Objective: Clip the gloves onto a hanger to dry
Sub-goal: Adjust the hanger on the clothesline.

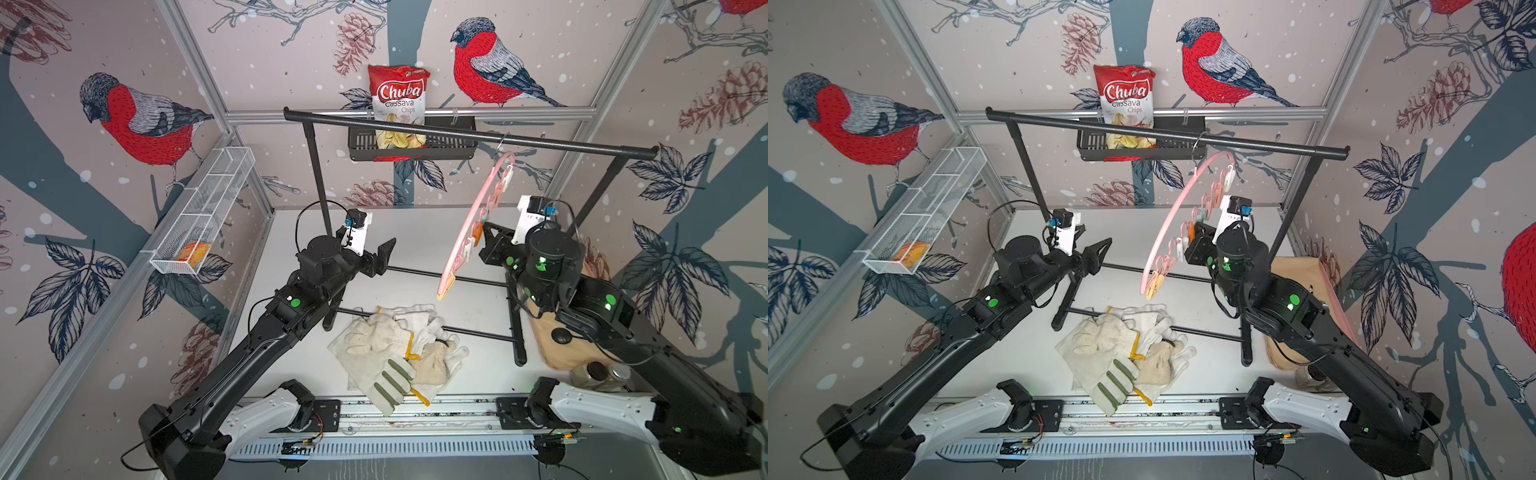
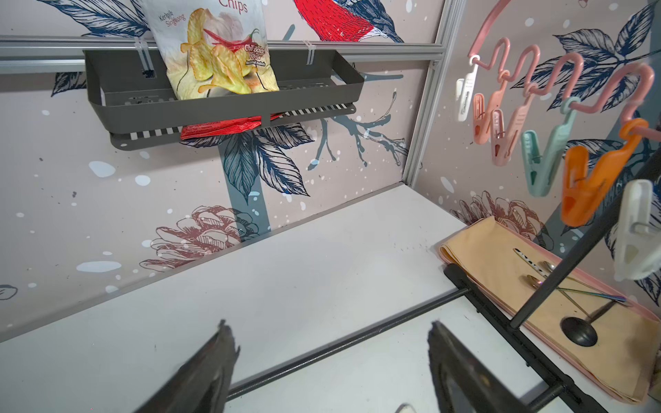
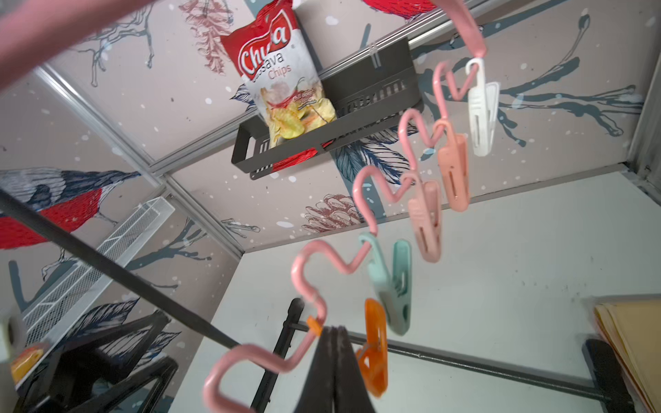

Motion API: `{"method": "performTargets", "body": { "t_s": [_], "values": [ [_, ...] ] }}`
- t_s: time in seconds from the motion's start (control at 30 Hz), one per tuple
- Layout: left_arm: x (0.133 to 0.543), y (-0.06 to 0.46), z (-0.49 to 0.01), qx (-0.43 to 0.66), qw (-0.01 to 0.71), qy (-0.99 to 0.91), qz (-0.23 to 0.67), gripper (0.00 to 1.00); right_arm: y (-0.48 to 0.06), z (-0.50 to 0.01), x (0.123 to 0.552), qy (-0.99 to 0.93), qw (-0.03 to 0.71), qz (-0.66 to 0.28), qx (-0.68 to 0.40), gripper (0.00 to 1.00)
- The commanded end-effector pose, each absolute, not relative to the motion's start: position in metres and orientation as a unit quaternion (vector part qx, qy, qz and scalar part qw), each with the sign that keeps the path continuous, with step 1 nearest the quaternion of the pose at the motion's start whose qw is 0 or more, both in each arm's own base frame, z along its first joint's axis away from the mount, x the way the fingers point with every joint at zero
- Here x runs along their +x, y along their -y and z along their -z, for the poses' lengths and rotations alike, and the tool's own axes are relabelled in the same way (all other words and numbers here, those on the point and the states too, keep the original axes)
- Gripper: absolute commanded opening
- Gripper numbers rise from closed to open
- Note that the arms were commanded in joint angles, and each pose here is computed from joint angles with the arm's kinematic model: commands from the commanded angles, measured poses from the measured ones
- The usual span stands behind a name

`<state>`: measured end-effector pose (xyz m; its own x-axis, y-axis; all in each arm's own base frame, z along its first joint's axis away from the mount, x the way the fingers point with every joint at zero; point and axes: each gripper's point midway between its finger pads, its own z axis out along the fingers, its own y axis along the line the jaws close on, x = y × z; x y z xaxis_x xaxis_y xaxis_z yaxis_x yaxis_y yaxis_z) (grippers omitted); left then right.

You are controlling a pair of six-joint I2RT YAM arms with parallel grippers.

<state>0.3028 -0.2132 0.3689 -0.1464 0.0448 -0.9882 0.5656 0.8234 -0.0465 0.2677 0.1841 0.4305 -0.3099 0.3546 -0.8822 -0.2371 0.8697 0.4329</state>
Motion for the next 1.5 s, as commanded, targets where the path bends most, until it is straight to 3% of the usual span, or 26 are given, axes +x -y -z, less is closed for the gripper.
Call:
{"method": "performTargets", "body": {
  "t_s": [0.0, 0.17, 0.27, 0.33, 0.37, 0.4, 0.43, 0.53, 0.87, 1.1, 1.47],
  "values": [
    [0.308, 0.209, -0.366, 0.196, 0.616, -0.737, 0.196, 0.84, -0.178, -0.443, 0.278, -0.757, 0.586, -0.284, 0.043, 0.00],
    [0.316, 0.214, -0.360, 0.178, 0.604, -0.748, 0.207, 0.84, -0.158, -0.456, 0.291, -0.765, 0.604, -0.220, 0.042, 0.00],
    [0.319, 0.217, -0.358, 0.175, 0.598, -0.753, 0.213, 0.84, -0.166, -0.481, 0.280, -0.736, 0.623, -0.264, 0.013, 0.01],
    [0.320, 0.219, -0.357, 0.179, 0.597, -0.753, 0.213, 0.85, -0.173, -0.495, 0.269, -0.716, 0.629, -0.303, -0.009, 0.25],
    [0.320, 0.219, -0.357, 0.180, 0.598, -0.752, 0.212, 0.85, -0.176, -0.500, 0.264, -0.707, 0.631, -0.319, -0.017, 0.47],
    [0.320, 0.219, -0.356, 0.182, 0.597, -0.752, 0.212, 0.86, -0.178, -0.504, 0.261, -0.702, 0.631, -0.330, -0.019, 0.59],
    [0.320, 0.220, -0.356, 0.183, 0.597, -0.752, 0.211, 0.86, -0.180, -0.506, 0.258, -0.699, 0.629, -0.339, -0.021, 0.67],
    [0.320, 0.219, -0.356, 0.185, 0.599, -0.751, 0.207, 0.87, -0.188, -0.519, 0.250, -0.689, 0.627, -0.361, -0.036, 0.75],
    [0.321, 0.215, -0.351, 0.181, 0.599, -0.754, 0.199, 0.88, -0.220, -0.563, 0.242, -0.664, 0.633, -0.396, -0.040, 0.81],
    [0.318, 0.210, -0.352, 0.179, 0.603, -0.754, 0.190, 0.88, -0.228, -0.545, 0.259, -0.697, 0.625, -0.350, -0.002, 0.80],
    [0.315, 0.204, -0.347, 0.177, 0.605, -0.755, 0.183, 0.89, -0.242, -0.524, 0.255, -0.707, 0.600, -0.375, 0.017, 0.78]
  ]
}}
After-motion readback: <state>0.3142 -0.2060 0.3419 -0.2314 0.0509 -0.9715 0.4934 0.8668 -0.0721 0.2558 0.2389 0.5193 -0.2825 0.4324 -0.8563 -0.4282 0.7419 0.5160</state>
